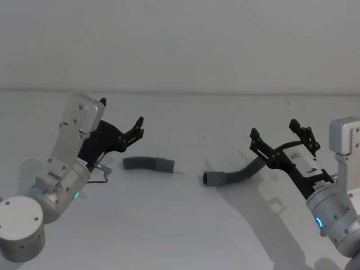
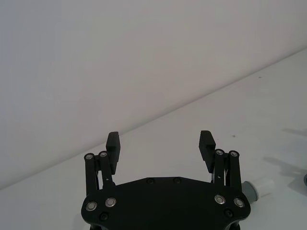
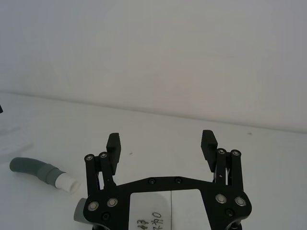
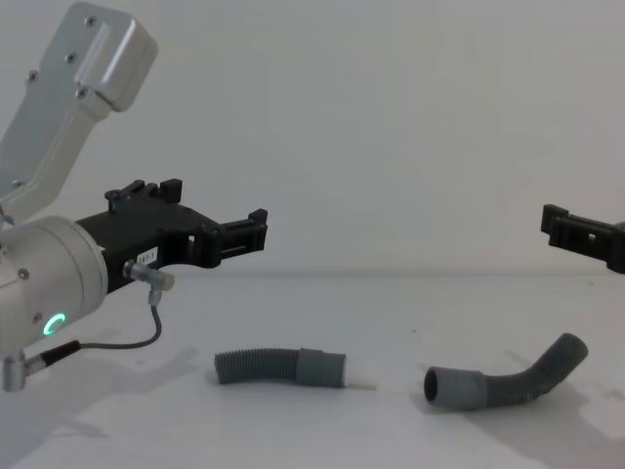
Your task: Use both hands to pick up one end of the pipe from the table, align the ends, and insert them.
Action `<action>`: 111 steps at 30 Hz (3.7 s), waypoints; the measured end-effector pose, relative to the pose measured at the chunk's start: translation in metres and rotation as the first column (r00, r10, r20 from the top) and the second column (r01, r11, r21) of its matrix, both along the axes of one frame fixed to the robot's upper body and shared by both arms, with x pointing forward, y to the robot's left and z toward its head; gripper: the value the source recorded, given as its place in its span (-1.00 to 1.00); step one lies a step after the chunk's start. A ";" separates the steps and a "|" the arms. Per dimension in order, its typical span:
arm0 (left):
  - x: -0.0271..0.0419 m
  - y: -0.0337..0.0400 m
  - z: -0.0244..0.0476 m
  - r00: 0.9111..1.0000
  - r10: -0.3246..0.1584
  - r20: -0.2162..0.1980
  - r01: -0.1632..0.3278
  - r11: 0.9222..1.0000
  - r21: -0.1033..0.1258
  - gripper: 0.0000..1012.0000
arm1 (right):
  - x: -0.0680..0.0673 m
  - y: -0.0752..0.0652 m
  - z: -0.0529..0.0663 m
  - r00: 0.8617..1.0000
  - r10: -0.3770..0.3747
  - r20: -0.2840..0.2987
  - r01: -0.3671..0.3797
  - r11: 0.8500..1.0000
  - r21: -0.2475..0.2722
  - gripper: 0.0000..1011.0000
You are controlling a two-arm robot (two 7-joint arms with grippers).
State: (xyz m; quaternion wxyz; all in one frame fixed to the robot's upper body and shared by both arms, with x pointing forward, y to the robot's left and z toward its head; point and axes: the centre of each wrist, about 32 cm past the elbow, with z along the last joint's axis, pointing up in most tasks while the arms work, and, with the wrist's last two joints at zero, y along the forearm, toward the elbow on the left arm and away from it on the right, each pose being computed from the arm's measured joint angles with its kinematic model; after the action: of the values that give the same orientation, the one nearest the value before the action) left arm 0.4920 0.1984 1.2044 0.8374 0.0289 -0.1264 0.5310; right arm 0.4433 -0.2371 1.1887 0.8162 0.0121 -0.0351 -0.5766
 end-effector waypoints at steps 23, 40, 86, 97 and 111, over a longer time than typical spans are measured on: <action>0.0000 0.0000 0.0000 1.000 0.000 0.000 0.000 1.000 0.000 0.98 | 0.000 0.000 0.000 1.000 0.000 0.000 0.000 1.000 0.000 0.98; 0.0000 0.0000 0.0000 1.000 0.000 0.000 0.000 1.000 0.000 0.98 | 0.000 0.000 0.000 1.000 0.000 0.000 0.000 1.000 0.000 0.98; 0.0480 -0.0001 0.0039 0.972 -0.233 0.017 0.232 0.971 0.061 0.98 | 0.036 -0.028 -0.002 0.983 0.185 -0.011 -0.183 0.956 -0.228 0.98; 0.0771 0.0069 0.0093 0.920 -0.392 0.000 0.390 0.914 0.113 0.98 | 0.063 -0.048 0.000 0.938 0.335 -0.084 -0.343 0.872 -0.350 0.98; 0.1156 0.0271 0.0325 0.817 -0.567 -0.107 0.576 0.789 0.213 0.98 | 0.109 -0.079 0.013 0.835 0.491 -0.248 -0.548 0.696 -0.464 0.98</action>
State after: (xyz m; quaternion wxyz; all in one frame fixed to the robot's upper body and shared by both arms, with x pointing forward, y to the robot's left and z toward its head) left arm 0.6076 0.2255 1.2369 0.9513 0.0983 -0.1753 0.2337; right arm 0.5528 -0.3162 1.2019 0.9184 -0.2285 -0.1409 -0.2906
